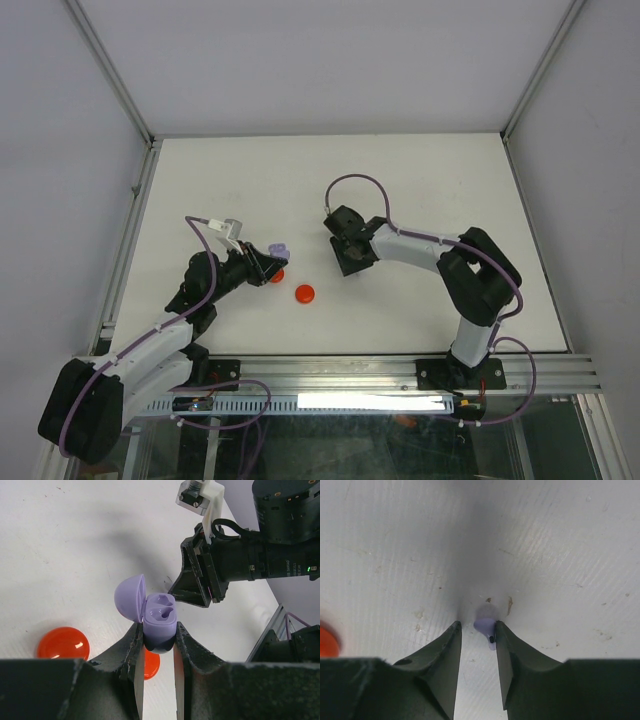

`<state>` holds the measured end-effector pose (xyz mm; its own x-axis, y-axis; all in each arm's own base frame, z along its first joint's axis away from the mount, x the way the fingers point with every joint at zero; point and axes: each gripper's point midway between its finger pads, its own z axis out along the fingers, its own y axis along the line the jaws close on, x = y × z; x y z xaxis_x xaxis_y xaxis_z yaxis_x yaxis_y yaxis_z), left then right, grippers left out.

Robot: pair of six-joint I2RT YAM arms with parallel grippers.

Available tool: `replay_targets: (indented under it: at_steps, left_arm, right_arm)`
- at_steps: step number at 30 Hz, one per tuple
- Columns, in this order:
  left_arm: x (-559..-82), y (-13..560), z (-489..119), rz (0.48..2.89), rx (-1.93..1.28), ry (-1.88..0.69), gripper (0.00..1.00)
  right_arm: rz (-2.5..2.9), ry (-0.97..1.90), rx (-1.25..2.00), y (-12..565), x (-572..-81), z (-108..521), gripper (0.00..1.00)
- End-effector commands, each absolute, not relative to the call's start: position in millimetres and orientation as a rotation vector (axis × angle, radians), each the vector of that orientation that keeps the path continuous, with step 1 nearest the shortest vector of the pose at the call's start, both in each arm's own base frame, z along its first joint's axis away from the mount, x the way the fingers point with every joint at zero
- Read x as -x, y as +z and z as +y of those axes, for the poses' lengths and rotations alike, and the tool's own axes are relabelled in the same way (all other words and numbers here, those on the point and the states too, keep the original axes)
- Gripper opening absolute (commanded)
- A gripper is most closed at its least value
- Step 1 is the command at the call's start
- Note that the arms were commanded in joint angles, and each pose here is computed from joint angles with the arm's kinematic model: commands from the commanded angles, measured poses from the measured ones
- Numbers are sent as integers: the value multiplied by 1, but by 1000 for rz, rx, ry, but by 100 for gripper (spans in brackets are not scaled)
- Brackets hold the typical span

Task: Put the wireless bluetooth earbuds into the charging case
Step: Pick up the earbud from the center of the board.

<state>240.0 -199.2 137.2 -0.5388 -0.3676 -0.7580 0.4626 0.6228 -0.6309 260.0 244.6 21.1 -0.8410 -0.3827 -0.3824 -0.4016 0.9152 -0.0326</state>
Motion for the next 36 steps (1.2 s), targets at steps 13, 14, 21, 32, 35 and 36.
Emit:
replay_targets:
  at_steps: [13, 14, 21, 32, 35, 36]
  left_arm:
    - [-234, 181, -220, 1645, -254, -1155, 0]
    - [-233, 183, -221, 1628, -270, -1156, 0]
    - [-226, 204, -233, 1499, -399, -1129, 1]
    - [-219, 249, -245, 1220, -595, -1060, 6]
    - [-214, 260, -251, 1138, -673, -1027, 7]
    - [-212, 263, -253, 1116, -698, -1018, 8]
  right_arm:
    - [2633, 71, 537, 49, -268, 241, 17]
    - [2612, 85, 531, 56, -269, 242, 17]
    - [2405, 184, 493, 128, -278, 256, 16]
    - [1944, 583, 461, 267, -252, 284, 14]
    - [1829, 684, 481, 295, -238, 293, 14]
    - [1797, 713, 489, 302, -233, 296, 14]
